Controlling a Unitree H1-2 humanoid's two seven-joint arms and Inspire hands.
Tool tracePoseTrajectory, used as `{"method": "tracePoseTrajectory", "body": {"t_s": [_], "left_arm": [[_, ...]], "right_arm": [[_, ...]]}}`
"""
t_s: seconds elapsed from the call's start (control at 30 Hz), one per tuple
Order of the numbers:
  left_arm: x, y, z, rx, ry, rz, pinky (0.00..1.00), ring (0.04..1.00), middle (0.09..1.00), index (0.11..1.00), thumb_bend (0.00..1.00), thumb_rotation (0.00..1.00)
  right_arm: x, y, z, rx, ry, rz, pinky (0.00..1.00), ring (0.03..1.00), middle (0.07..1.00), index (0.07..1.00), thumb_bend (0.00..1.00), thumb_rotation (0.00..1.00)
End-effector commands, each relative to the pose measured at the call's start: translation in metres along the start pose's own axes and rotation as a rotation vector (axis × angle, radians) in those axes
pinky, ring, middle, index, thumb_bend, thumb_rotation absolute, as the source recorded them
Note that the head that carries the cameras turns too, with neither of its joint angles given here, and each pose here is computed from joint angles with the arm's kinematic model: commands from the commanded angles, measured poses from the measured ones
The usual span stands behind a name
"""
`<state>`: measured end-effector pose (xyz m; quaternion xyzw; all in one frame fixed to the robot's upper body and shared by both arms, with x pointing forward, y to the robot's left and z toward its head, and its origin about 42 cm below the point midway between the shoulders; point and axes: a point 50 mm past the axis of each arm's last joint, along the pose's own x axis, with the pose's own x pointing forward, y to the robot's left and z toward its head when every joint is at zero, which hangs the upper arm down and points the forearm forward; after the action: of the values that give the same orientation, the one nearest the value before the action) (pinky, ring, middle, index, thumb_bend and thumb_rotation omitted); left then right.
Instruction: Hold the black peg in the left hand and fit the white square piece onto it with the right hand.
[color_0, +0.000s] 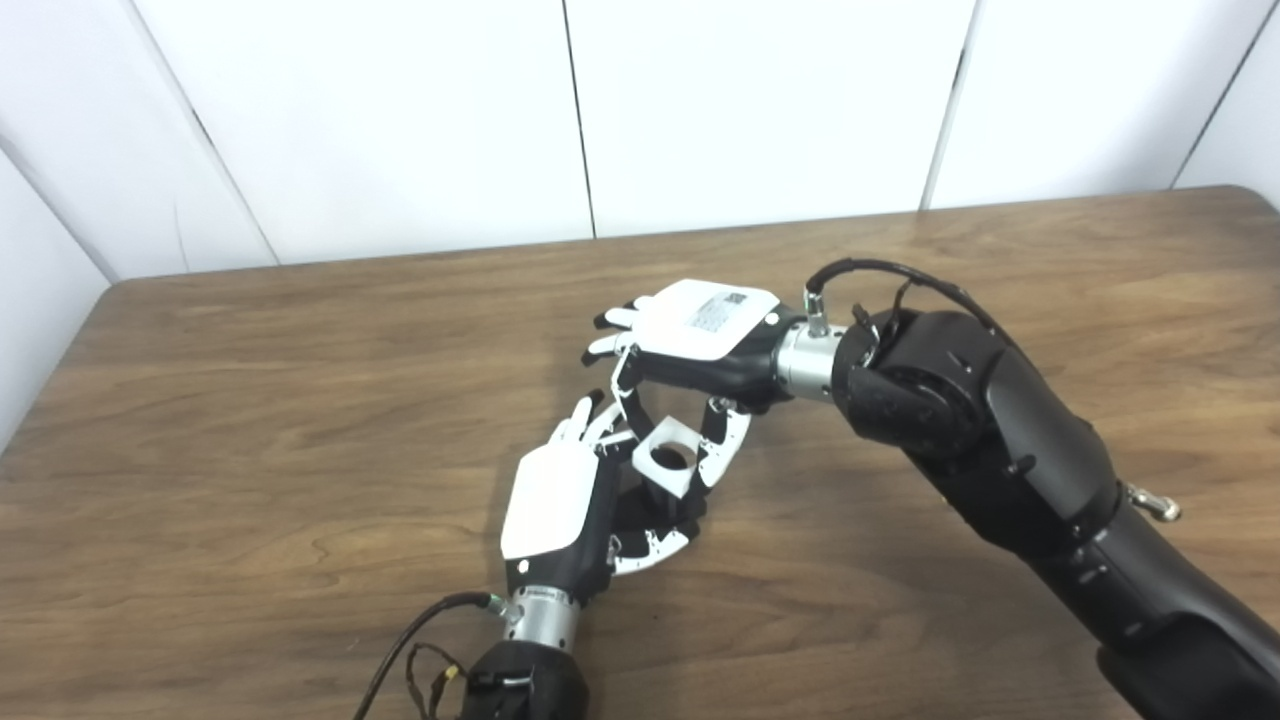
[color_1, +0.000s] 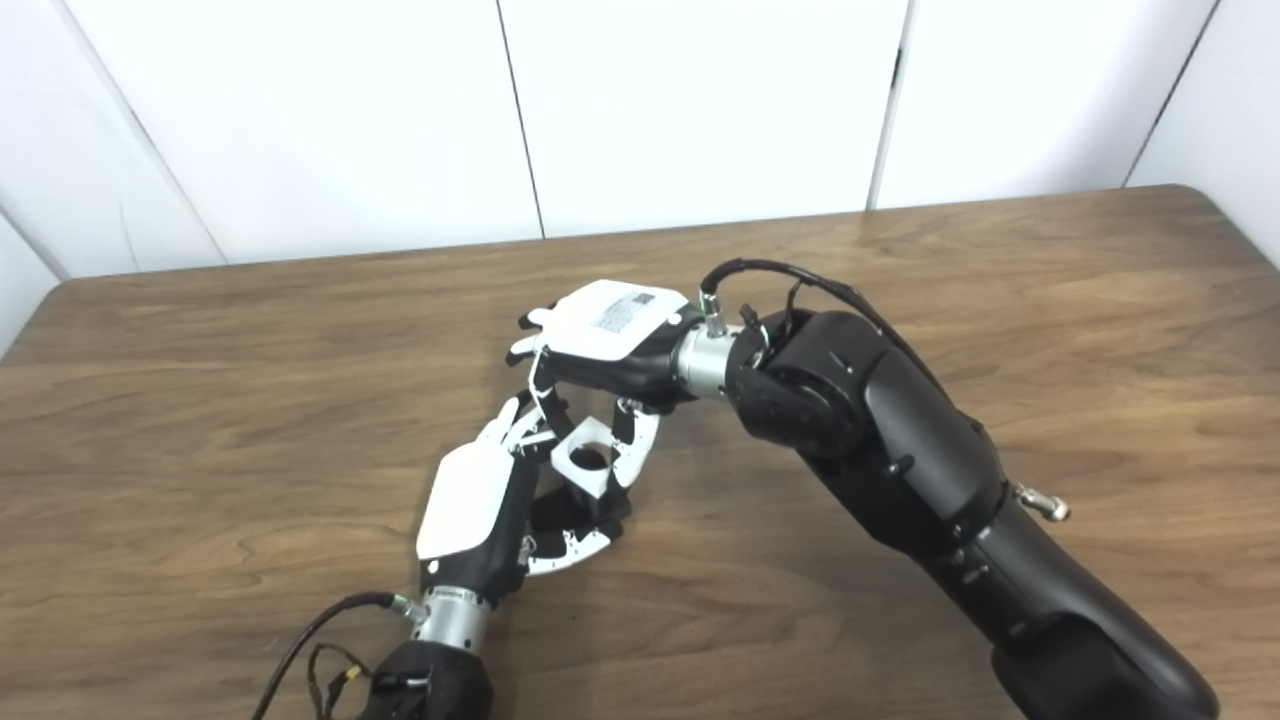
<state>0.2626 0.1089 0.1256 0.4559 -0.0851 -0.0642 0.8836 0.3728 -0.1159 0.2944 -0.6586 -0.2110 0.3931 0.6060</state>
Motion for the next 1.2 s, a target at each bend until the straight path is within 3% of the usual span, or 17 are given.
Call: {"method": "tracePoseTrajectory", "body": {"t_s": [0.0,1.17], "left_arm": [[-0.004,-0.010,-0.010,0.056,0.046,-0.072,0.93,0.975,0.894,0.493,0.52,0.07],[0.001,-0.013,-0.008,0.055,0.051,-0.064,0.94,0.973,0.895,0.493,0.52,0.08]], "right_arm": [[0.000,-0.018,0.003,-0.046,-0.020,-0.066,1.00,1.000,0.923,0.488,0.53,0.14],[0.002,-0.007,0.009,-0.027,-0.054,-0.042,1.00,1.000,0.928,0.488,0.53,0.14]]}}
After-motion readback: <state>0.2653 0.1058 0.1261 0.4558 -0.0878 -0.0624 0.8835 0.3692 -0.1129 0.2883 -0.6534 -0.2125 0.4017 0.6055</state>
